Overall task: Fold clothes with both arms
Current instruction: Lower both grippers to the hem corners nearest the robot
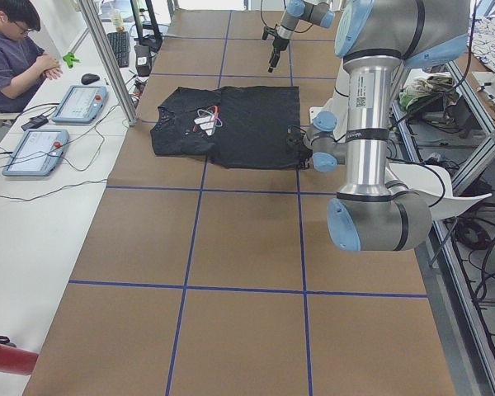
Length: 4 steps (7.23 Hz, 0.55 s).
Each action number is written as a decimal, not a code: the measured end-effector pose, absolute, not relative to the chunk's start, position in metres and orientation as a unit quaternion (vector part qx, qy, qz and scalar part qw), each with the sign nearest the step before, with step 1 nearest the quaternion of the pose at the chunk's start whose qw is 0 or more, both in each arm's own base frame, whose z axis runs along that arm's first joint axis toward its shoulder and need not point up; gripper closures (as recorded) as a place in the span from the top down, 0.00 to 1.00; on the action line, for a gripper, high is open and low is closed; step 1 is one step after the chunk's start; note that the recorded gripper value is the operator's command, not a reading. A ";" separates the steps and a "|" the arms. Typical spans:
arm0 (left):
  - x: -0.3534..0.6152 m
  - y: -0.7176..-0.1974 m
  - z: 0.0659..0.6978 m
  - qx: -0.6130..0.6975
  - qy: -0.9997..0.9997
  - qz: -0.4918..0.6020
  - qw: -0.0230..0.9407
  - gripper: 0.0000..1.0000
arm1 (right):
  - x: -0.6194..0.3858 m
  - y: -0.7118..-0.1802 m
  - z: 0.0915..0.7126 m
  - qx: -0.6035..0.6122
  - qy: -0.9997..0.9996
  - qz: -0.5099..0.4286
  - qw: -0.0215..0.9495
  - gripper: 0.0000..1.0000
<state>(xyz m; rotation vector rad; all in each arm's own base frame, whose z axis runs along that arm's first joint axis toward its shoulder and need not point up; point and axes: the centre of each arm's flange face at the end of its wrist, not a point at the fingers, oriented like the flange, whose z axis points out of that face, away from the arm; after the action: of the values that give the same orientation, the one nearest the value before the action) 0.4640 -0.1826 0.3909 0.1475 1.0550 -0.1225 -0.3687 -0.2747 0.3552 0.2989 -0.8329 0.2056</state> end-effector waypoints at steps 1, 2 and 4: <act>0.461 -0.183 0.386 0.071 0.503 -0.059 0.859 0.00 | -0.369 -0.275 0.355 0.144 -0.403 0.099 0.898 1.00; 0.458 -0.184 0.380 0.071 0.503 -0.059 0.859 0.00 | -0.370 -0.274 0.354 0.144 -0.404 0.098 0.898 1.00; 0.451 -0.184 0.367 0.071 0.502 -0.060 0.860 0.00 | -0.377 -0.263 0.355 0.139 -0.406 0.109 0.897 1.00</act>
<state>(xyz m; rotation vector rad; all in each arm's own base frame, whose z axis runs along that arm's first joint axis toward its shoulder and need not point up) 0.4511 -0.1840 0.3670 0.1492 1.0542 -0.1265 -0.3771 -0.2635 0.3552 0.2885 -0.8411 0.2266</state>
